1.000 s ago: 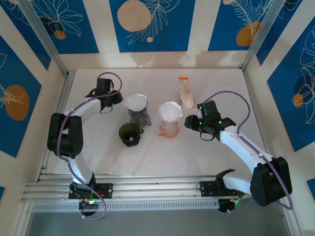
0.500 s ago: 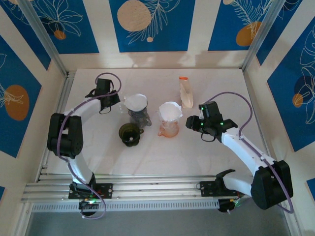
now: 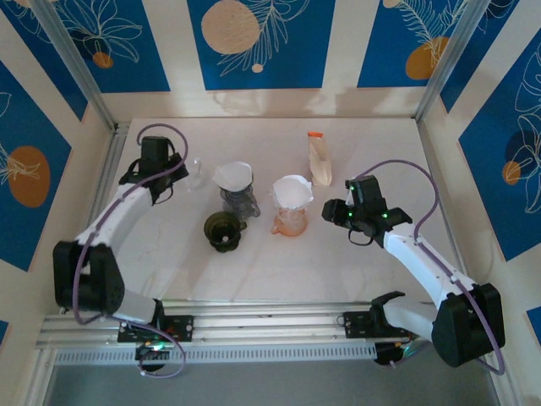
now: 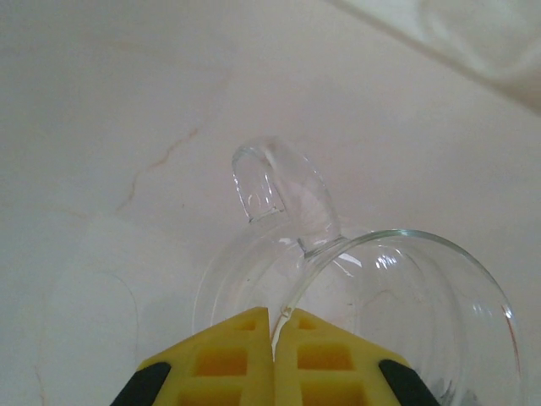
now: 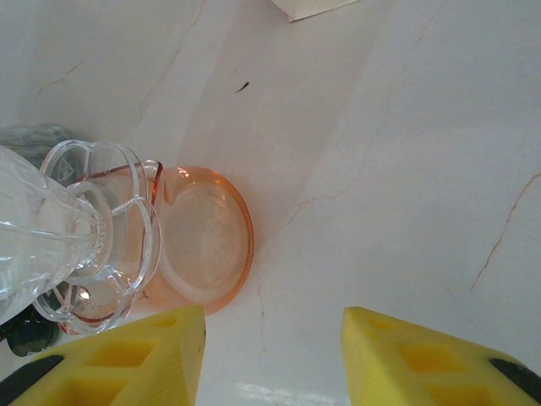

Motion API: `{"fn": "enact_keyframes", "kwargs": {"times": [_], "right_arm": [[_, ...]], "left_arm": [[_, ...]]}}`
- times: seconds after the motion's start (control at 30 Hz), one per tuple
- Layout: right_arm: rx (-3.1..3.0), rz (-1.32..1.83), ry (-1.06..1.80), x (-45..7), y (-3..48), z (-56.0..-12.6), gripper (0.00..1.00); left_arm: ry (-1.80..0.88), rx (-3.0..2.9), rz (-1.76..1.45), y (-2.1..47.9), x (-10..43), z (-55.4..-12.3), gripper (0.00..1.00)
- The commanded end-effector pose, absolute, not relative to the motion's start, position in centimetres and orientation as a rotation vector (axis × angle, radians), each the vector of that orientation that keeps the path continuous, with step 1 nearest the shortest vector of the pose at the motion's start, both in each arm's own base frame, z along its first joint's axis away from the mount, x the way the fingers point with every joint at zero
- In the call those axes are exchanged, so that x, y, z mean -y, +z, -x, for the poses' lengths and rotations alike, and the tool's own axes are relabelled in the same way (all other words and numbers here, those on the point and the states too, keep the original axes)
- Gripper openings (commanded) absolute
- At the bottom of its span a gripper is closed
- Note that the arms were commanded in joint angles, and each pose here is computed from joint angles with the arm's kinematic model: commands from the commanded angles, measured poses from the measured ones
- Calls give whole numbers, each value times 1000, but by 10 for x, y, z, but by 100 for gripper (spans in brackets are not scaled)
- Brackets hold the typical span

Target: Place the coffee filter in the dripper

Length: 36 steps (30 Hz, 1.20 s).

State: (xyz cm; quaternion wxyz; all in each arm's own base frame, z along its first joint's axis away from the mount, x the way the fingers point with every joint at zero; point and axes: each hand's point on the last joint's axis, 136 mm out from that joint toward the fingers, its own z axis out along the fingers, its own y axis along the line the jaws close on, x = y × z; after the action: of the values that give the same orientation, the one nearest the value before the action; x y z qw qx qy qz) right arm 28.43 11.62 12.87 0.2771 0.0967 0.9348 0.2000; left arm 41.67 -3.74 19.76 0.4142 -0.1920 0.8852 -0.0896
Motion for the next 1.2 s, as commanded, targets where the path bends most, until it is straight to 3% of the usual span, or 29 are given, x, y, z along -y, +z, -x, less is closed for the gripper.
{"fn": "enact_keyframes", "kwargs": {"times": [0.0,0.2,0.53,0.7,0.93,1.17], "right_arm": [[-2500,-250,564,-117,131,-282,47],[-2497,-254,566,-116,132,-280,47],[-2490,-268,567,-115,137,-282,47],[-2499,-275,564,-115,135,-279,47],[-2513,-282,552,-113,131,-274,47],[-2509,-275,540,-110,135,-268,47]], "left_arm": [[-240,-2138,477,233,31,-399,0],[-391,-2086,395,268,50,-354,0],[-602,-2114,-31,293,144,-253,0],[-687,-2233,-245,261,197,-213,0],[-746,-2437,-472,175,266,-181,0],[-680,-2552,-533,111,282,-178,0]]}}
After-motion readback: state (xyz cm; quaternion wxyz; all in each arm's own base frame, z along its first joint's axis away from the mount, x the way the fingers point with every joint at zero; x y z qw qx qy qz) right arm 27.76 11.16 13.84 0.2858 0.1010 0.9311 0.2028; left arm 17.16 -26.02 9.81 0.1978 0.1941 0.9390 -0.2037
